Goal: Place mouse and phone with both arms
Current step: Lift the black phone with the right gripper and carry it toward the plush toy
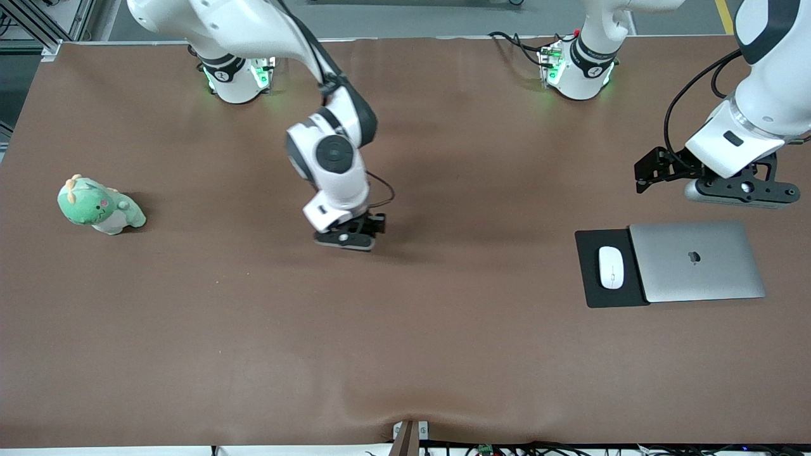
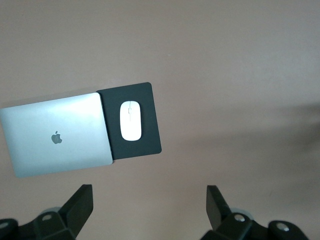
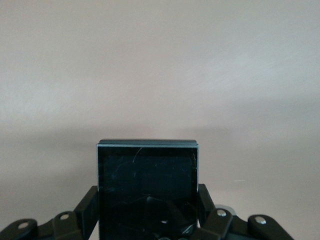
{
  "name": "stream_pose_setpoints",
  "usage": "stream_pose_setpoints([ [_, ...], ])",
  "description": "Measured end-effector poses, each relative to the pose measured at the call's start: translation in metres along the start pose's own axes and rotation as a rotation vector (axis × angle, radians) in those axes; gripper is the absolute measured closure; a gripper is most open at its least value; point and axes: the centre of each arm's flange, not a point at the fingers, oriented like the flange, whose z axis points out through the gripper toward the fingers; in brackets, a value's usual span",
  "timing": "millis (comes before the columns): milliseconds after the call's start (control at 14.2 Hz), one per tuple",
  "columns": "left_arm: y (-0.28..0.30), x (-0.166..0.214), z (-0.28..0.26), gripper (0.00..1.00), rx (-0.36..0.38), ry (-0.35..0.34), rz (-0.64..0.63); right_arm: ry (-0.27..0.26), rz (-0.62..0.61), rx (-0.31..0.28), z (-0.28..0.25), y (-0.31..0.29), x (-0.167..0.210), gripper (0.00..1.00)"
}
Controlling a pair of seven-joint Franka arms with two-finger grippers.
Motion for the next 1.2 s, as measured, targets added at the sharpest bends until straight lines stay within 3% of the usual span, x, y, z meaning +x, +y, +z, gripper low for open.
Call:
stream_pose_setpoints([
  [283,0.002,0.001,0.001,0.00,0.001,-0.013,-0.002,-0.085,-0.064,0.002,-0.065,0.111,0.051,0.20],
  [565,0.010,0.000,0.001,0.00,0.000,-0.016,0.011,-0.151,-0.121,0.027,-0.093,0.249,0.085,0.20],
  [918,0.010,0.001,0.005,0.00,0.001,-0.028,0.009,-0.189,-0.097,0.048,-0.063,0.368,0.087,0.20],
  [1201,0.009,0.004,0.008,0.00,0.002,-0.032,0.005,-0.158,-0.132,0.056,-0.009,0.427,0.066,0.20],
])
